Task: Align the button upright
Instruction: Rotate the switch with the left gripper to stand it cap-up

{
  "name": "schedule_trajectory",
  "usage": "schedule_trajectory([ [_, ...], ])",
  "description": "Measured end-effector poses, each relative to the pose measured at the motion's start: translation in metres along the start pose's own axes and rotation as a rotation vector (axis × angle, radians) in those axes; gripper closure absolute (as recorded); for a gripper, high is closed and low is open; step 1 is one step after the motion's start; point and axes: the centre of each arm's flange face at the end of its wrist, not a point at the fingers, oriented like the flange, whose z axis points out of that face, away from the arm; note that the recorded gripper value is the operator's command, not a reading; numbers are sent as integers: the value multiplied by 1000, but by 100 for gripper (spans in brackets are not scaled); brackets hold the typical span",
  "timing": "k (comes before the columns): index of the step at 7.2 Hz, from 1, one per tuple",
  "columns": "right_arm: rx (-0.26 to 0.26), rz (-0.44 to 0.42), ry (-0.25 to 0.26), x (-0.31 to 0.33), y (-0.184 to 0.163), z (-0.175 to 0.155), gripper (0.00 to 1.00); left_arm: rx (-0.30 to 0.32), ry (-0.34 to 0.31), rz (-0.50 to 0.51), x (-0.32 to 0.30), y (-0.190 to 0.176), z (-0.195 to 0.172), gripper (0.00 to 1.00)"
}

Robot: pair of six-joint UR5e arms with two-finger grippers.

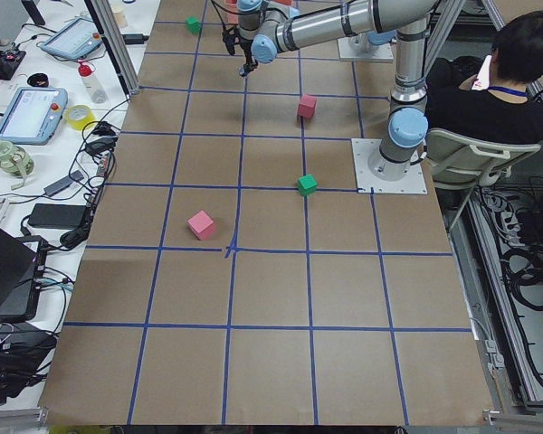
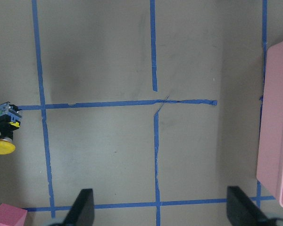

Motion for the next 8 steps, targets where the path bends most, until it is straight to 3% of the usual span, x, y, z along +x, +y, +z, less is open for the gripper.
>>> schedule_trajectory([
  [2, 0, 0, 0, 0, 0, 0, 0, -154, 48, -393, -7, -20, 21, 100],
  [3, 0, 0, 0, 0, 0, 0, 0, -248, 57, -508, -14, -32, 39, 100],
  [5, 0, 0, 0, 0, 0, 0, 0, -382, 70, -640, -27, -54, 63, 100],
  [8, 0, 0, 0, 0, 0, 0, 0, -464, 101, -663, -52, -83, 81, 100],
])
